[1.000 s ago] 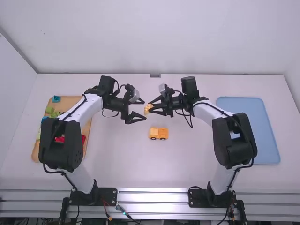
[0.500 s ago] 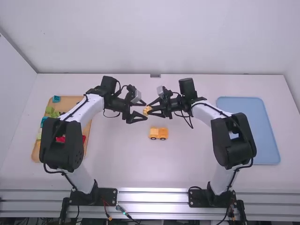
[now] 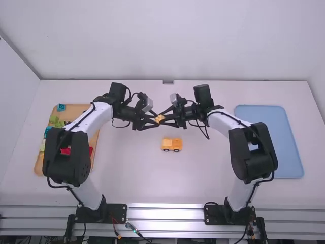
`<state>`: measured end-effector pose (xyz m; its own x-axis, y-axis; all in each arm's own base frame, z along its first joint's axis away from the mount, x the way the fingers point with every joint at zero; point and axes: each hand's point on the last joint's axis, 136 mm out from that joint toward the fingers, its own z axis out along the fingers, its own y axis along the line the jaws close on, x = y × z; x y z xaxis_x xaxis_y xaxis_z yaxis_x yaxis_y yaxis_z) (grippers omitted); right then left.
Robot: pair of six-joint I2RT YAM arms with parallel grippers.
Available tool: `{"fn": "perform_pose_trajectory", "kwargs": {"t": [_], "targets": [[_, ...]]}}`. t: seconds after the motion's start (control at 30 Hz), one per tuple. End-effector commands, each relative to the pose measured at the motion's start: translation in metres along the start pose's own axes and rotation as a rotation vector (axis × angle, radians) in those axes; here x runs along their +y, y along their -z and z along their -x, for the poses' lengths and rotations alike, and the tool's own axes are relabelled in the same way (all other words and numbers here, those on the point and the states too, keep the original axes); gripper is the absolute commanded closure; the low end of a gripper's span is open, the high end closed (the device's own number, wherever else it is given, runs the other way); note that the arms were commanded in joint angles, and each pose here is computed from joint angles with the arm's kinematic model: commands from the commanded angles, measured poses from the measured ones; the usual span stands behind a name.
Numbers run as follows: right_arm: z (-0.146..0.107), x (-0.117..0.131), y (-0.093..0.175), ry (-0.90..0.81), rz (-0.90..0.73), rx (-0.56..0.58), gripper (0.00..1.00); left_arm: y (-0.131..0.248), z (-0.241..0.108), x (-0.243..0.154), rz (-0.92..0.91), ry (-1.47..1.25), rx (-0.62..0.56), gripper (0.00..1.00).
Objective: Assemble lego blocks to make yellow taxi
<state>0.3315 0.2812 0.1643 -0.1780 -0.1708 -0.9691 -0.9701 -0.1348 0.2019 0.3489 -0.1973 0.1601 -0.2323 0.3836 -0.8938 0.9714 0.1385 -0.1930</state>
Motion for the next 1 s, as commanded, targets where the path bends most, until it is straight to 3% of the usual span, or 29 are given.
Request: {"fn": "perform_pose_trajectory", "kwargs": {"t": [0.0, 0.2, 0.3, 0.33, 0.4, 0.47, 0.53, 0.57, 0.63, 0.8, 0.9, 0.93, 0.97], "targets": [[0.002, 0.005, -0.004, 0.017, 0.035, -0.015, 0.97, -0.001, 0.006, -0.002, -0.013, -0.016, -0.012, 0.59], [0.003, 0.004, -0.003, 0.019, 0.034, -0.016, 0.92, -0.001, 0.006, -0.003, -0.014, -0.013, -0.012, 0.77], [0.003, 0.004, -0.003, 0.018, 0.035, -0.017, 0.84, -0.001, 0.006, -0.003, -0.014, -0.013, -0.012, 0.84], [0.003, 0.004, -0.002, 0.019, 0.032, -0.018, 0.74, -0.001, 0.006, -0.003, -0.014, -0.013, -0.012, 0.91], [0.003, 0.003, -0.001, 0.018, 0.027, -0.018, 0.64, -0.001, 0.006, -0.003, -0.014, -0.013, -0.012, 0.94], [0.003, 0.003, -0.001, 0.019, 0.029, -0.019, 0.61, -0.001, 0.006, -0.003, -0.015, -0.013, -0.013, 0.94], [0.003, 0.003, -0.001, 0.019, 0.028, -0.018, 0.48, -0.001, 0.006, -0.003, -0.014, -0.013, -0.012, 0.94], [0.003, 0.002, 0.0, 0.02, 0.024, -0.017, 0.26, -0.001, 0.006, -0.003, -0.014, -0.014, -0.012, 0.94], [0.003, 0.002, 0.0, 0.021, 0.024, -0.018, 0.04, -0.001, 0.006, -0.003, -0.015, -0.013, -0.013, 0.94], [-0.005, -0.015, 0.012, 0.01, -0.066, 0.016, 0.01, -0.002, 0.006, -0.003, -0.015, -0.015, -0.011, 0.9], [-0.014, -0.036, 0.027, -0.064, -0.191, 0.068, 0.01, -0.007, 0.003, -0.002, -0.007, -0.027, 0.017, 0.95], [-0.026, -0.06, 0.047, -0.15, -0.368, 0.146, 0.01, -0.013, 0.0, 0.003, 0.024, -0.02, 0.063, 0.98], [-0.032, -0.069, 0.057, -0.178, -0.445, 0.185, 0.01, -0.016, -0.001, 0.006, 0.042, -0.009, 0.081, 0.98]]}}
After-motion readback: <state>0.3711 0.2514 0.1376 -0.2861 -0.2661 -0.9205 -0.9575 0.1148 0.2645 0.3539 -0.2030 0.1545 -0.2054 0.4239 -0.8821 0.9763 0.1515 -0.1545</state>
